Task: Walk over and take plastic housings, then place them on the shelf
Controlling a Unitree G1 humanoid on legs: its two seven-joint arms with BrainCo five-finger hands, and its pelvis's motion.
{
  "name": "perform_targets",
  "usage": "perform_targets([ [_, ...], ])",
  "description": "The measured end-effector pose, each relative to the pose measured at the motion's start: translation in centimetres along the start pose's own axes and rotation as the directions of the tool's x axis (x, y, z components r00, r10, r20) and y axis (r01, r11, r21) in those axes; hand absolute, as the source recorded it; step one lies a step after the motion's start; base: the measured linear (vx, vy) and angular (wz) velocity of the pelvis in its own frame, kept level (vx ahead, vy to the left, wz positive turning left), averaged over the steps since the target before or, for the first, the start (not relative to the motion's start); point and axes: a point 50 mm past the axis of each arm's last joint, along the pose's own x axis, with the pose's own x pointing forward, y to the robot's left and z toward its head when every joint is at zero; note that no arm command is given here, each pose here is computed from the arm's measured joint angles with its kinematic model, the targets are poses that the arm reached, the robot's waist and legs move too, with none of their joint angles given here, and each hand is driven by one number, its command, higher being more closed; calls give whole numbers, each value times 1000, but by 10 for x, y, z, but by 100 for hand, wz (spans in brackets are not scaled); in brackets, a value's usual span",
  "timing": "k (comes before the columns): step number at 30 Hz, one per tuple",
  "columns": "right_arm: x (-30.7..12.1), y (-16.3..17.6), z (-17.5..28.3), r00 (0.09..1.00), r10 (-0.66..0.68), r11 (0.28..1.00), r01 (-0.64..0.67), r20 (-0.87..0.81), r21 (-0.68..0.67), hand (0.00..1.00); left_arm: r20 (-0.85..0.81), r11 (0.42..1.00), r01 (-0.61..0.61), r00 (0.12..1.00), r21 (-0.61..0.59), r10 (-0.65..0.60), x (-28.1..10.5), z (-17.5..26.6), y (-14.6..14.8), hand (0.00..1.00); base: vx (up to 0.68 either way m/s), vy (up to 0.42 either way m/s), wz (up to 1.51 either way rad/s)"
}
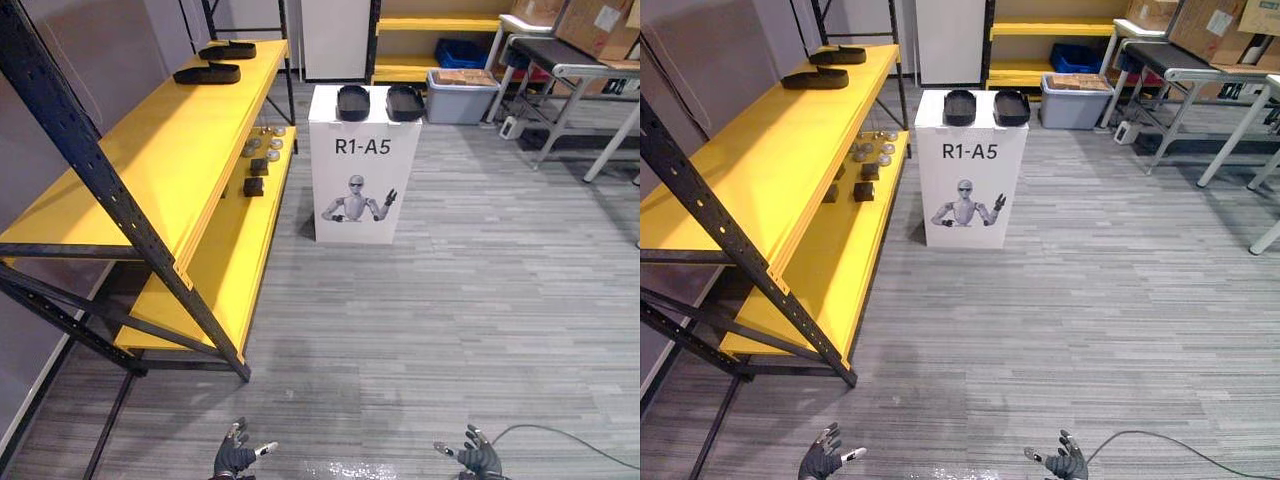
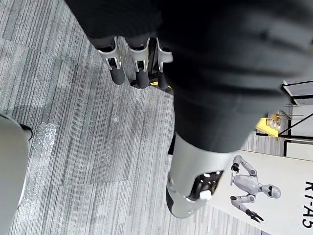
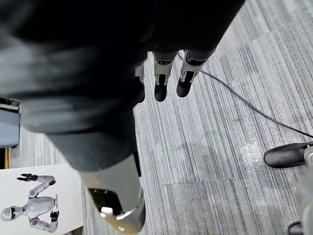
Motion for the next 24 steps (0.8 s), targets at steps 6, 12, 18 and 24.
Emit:
perform_targets([
  [6,5,2,13,999,-2,1000,2,35,-3,0,41,1000,3,999,-18,-2,5,12,-4,0,104,51,-10],
  [12,7,12,18,999,28,1000,-28,44,6,0,76,1000,10,997,7,-11,9,23,-7,0,202,67,21],
  [18,15,15,41,994,40,999,-38,102,-19,0,144,999,36,989,24,-39,20,49,-19,0,564,-144,56],
  [24,18,20,50,991,55,997,-49,125,-53,0,106,999,38,994,-8,-37,18,37,-25,0,598,-308,0],
])
